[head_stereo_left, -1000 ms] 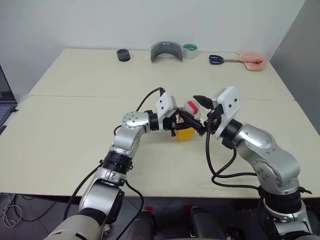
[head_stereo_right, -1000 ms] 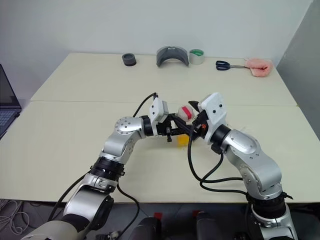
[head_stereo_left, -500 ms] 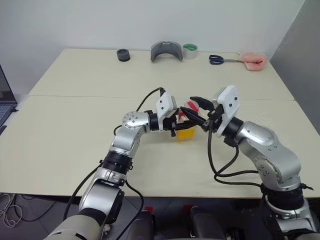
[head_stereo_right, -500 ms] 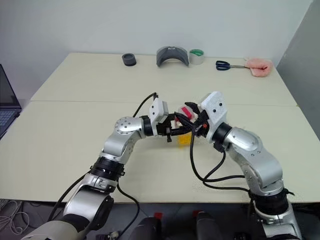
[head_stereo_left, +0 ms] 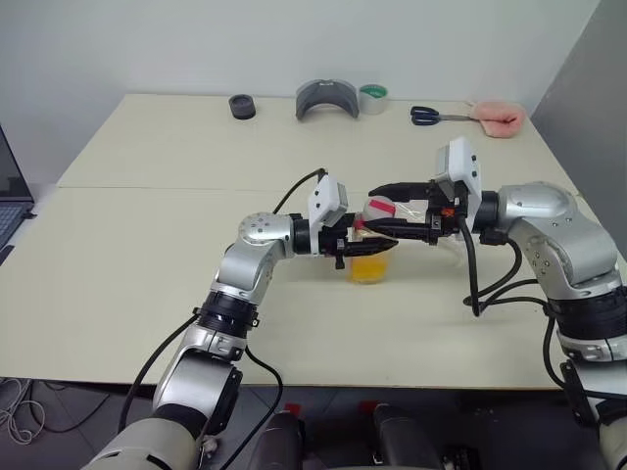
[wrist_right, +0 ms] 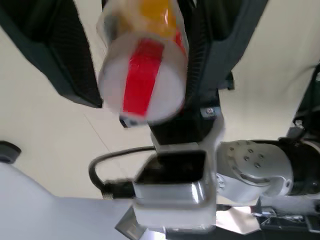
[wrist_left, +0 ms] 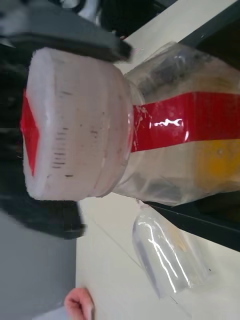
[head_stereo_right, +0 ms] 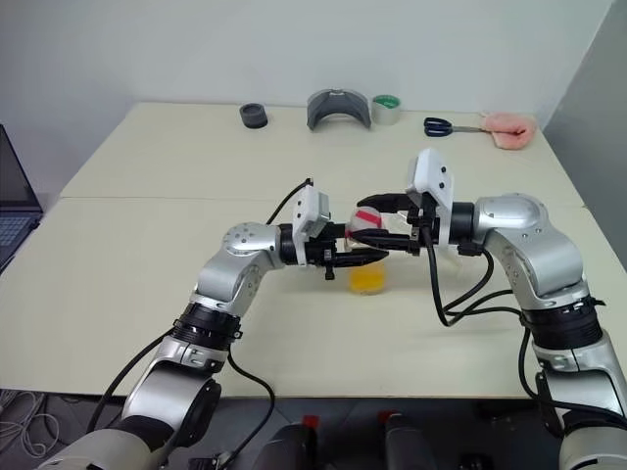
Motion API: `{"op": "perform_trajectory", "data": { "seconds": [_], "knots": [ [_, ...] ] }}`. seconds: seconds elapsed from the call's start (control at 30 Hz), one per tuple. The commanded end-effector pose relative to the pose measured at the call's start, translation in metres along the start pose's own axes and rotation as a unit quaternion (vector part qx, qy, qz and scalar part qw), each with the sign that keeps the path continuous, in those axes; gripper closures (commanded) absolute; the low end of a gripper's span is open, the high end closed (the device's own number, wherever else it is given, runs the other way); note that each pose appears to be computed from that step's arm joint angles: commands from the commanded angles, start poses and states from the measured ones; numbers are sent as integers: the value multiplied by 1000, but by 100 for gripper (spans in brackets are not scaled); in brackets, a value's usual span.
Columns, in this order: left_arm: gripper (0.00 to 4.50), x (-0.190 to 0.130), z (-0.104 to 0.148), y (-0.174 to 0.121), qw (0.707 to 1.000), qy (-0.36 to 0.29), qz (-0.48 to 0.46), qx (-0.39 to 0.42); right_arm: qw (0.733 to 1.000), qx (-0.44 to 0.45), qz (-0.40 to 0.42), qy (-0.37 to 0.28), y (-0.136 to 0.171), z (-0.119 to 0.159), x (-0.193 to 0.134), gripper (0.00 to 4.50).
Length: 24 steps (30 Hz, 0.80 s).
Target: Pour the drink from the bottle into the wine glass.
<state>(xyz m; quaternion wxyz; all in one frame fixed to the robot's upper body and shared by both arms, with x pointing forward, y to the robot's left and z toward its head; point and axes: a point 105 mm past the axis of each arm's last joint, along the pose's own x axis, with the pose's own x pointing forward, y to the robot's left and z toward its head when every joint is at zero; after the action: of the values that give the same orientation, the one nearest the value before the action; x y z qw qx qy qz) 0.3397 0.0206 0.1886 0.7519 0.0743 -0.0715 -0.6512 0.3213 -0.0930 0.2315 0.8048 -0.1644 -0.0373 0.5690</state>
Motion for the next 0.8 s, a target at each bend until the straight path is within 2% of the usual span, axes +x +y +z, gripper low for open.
{"op": "perform_trajectory", "data": {
  "seconds": [0.03, 0.13, 0.27, 0.47, 0.8],
  "knots": [
    [274, -1, 20, 0, 999, -36, 6, 16, 998, 1, -57, -31, 2, 21, -20, 26],
    [274, -2, 18, 1, 999, -34, 11, 9, 993, 14, -109, -53, 18, 27, -25, 23],
    [274, -2, 15, 3, 999, -29, 13, 7, 977, 34, -195, -83, 36, 28, -15, 23],
    [274, 2, 13, 7, 1000, -19, 15, 16, 956, 33, -278, -91, 37, 26, 5, 23],
    [274, 6, 9, 6, 1000, -15, 7, 22, 946, 32, -311, -92, 29, 23, 20, 23]
  ]
}}
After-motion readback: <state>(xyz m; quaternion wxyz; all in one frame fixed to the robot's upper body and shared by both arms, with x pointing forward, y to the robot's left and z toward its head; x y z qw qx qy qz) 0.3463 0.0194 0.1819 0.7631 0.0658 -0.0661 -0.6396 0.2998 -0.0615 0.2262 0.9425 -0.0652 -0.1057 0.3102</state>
